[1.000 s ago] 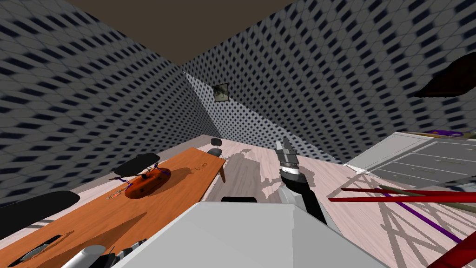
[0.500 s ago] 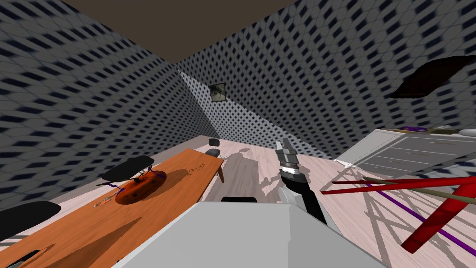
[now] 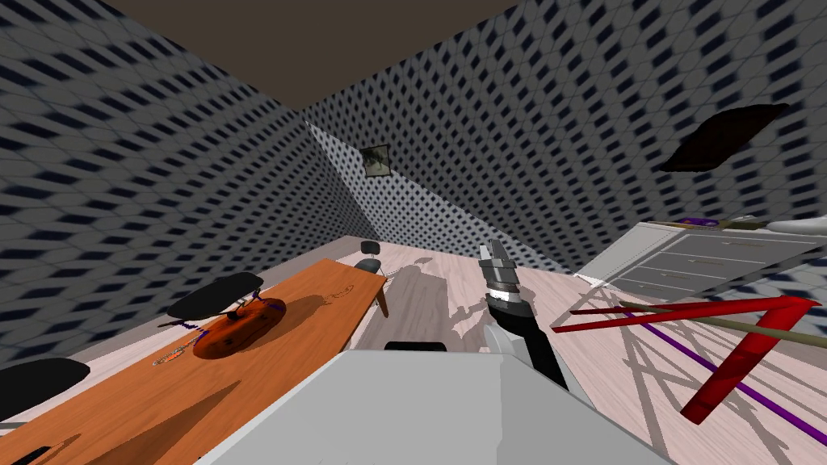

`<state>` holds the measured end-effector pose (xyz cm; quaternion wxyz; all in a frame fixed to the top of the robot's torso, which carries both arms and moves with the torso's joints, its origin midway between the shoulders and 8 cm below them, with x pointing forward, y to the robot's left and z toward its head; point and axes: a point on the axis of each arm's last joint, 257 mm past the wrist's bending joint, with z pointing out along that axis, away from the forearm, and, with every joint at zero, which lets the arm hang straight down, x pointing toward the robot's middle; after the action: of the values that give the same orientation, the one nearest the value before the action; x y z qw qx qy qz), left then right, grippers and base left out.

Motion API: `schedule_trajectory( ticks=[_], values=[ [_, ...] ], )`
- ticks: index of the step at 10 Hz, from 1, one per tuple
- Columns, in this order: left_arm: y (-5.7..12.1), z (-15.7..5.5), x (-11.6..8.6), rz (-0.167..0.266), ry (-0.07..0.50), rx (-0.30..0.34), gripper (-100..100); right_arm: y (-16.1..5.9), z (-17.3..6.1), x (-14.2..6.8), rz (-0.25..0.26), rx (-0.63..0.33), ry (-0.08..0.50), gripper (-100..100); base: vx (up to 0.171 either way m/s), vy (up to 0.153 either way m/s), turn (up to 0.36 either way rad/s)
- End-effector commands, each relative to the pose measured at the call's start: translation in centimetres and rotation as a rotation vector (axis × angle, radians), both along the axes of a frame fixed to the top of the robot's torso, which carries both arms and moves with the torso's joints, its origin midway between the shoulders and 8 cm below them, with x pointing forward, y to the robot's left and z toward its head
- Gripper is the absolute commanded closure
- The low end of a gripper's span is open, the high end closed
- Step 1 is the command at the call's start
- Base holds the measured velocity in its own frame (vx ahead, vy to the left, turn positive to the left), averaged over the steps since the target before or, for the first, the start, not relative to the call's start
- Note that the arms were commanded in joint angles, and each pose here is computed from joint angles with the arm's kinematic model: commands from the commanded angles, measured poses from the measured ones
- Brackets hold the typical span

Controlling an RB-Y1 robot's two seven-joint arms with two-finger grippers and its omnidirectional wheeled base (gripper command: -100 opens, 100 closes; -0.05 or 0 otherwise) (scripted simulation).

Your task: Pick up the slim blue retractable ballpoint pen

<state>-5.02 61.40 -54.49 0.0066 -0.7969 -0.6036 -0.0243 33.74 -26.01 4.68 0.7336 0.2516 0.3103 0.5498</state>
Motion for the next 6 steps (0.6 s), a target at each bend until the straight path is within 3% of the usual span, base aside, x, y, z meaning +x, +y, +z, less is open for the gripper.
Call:
schedule_trajectory(
  ticks=[1, 3, 6],
  values=[
    [0.0, 0.0, 0.0, 0.000, 0.000, 0.000, -100, 0.0, 0.0, 0.0, 0.000, 0.000, 0.000, 0, 0.000, 0.000, 0.000],
    [0.0, 0.0, 0.0, 0.000, 0.000, 0.000, -100, 0.0, 0.0, 0.0, 0.000, 0.000, 0.000, 0, 0.002, 0.002, 0.007],
    [-1.2, -0.9, -0.2, -0.035, 0.015, -0.003, -100, 0.0, 0.0, 0.0, 0.000, 0.000, 0.000, 0, 0.037, 0.030, 0.130]
  ],
)
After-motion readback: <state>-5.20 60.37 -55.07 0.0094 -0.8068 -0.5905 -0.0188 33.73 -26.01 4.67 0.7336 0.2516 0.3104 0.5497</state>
